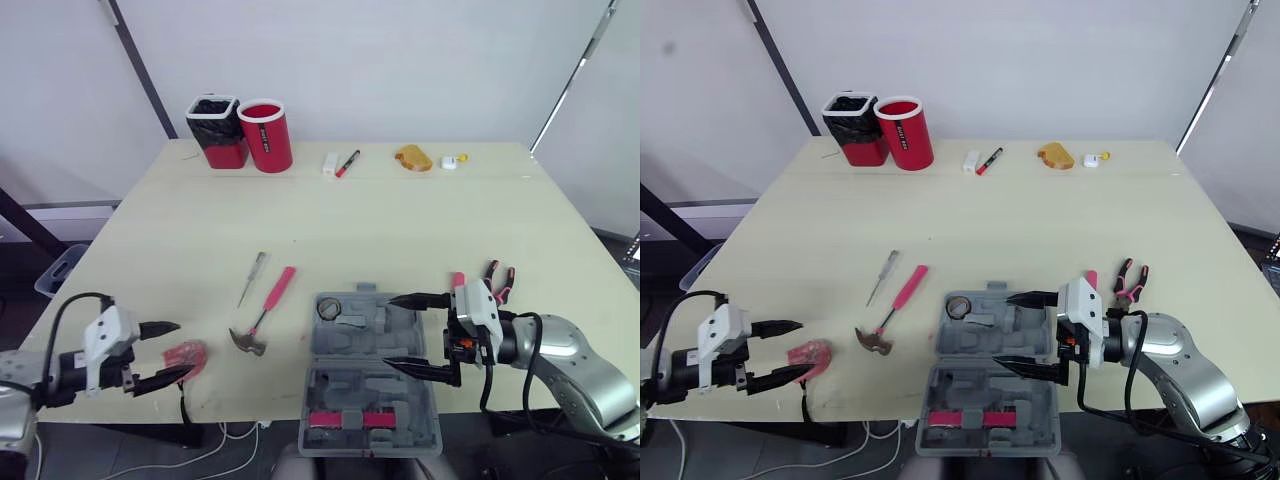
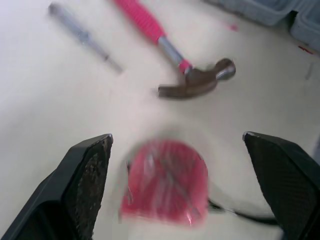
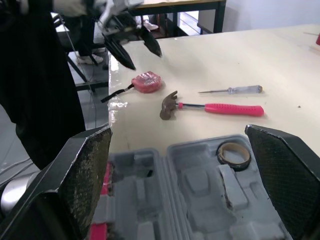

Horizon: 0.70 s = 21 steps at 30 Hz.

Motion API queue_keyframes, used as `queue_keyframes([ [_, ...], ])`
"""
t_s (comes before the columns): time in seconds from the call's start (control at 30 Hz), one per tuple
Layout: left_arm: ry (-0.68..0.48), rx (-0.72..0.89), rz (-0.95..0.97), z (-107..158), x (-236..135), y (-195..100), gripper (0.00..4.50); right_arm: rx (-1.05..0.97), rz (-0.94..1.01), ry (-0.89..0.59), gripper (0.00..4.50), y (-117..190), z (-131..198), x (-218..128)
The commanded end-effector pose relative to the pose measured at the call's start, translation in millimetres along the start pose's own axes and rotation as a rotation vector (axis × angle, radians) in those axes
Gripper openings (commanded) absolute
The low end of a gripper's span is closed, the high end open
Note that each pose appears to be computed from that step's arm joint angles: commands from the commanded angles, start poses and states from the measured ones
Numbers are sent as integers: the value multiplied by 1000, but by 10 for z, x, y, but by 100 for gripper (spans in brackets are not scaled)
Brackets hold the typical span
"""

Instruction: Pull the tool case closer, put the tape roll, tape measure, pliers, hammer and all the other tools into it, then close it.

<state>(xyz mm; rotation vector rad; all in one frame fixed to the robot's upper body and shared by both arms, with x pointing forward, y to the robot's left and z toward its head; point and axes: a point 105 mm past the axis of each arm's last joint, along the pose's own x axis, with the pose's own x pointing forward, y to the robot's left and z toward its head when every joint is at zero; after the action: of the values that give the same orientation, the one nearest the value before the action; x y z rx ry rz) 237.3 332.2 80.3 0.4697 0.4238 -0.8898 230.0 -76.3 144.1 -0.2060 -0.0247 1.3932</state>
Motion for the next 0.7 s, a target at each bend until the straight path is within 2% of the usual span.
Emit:
queue_keyframes([
  [0.03, 12, 61, -1, -64, 74, 96, 445, -65, 3, -18, 450, -31, 132, 38],
  [0.43, 59, 30, -44, -279, -31, 70, 445, -57, 10, -38, 450, -77, 176, 54],
  [0.7, 84, 47, -8, -376, 169, 48, 445, -75, -6, -35, 450, -119, 202, 22],
])
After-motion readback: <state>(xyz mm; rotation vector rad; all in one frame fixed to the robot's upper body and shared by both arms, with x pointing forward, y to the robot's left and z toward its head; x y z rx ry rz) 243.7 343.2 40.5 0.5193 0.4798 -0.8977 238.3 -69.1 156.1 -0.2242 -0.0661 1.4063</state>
